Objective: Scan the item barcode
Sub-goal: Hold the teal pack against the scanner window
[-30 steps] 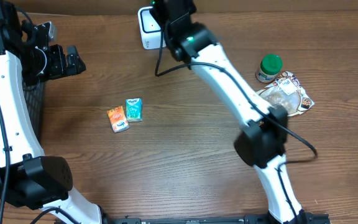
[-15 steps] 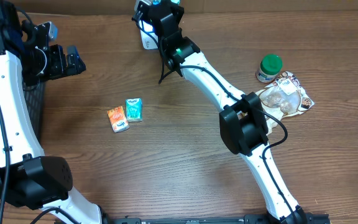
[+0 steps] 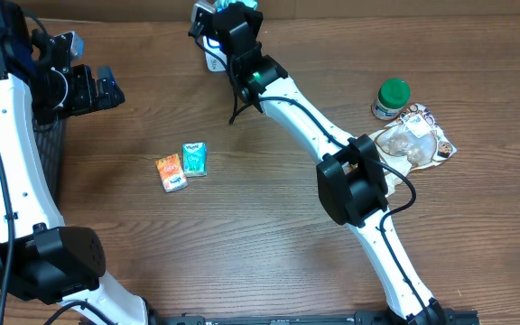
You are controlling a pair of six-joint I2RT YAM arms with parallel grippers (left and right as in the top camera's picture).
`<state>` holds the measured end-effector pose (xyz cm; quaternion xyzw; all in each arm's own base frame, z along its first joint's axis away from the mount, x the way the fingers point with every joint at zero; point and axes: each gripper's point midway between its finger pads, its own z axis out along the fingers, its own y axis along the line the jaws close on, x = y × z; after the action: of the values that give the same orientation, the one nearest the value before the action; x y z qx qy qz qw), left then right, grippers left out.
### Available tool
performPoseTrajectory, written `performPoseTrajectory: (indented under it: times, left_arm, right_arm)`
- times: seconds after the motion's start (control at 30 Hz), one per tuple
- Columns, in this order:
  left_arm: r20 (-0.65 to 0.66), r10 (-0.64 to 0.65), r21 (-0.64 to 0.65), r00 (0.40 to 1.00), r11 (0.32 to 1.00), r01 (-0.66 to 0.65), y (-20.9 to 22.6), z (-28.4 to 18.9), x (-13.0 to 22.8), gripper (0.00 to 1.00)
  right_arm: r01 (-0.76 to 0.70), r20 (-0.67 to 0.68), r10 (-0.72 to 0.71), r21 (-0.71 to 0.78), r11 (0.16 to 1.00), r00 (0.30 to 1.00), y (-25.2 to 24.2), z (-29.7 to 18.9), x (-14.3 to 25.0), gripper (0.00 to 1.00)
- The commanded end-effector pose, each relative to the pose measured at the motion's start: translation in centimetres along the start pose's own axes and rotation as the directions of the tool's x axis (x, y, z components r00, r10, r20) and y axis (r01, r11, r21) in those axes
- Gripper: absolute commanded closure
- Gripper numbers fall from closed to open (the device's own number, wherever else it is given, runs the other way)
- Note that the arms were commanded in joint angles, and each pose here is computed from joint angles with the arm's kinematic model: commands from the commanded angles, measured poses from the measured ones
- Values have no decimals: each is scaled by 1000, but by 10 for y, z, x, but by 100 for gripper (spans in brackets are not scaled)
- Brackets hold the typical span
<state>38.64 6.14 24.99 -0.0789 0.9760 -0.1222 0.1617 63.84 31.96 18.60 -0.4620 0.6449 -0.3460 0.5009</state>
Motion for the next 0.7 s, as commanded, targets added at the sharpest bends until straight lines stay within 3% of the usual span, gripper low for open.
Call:
performPoseTrajectory:
  times: [0.0, 0.23, 0.37, 0.5, 0.67]
  left_arm:
    - [13, 17, -3, 1000, 1000, -17, 0, -3, -2, 0]
    - [13, 17, -3, 1000, 1000, -17, 0, -3, -2, 0]
    - [13, 17, -3, 1000, 1000, -17, 0, -3, -2, 0]
    - [13, 17, -3, 1000, 1000, -17, 0, -3, -2, 0]
    - [13, 17, -3, 1000, 1000, -17, 0, -3, -2, 1]
  right_arm:
    - [-11, 21, 11, 14, 1000, 1000, -7, -4, -9, 96]
    - [-29, 14, 29, -1, 1000, 999, -12, -11, -11, 96]
    - [-217, 31, 216, 19, 976, 976, -48, -28, -16, 96]
    - [-421, 62, 419, 37, 906, 906, -103, -57, -19, 96]
    - [-648, 53, 646, 13, 762, 761, -161, -110, -13, 96]
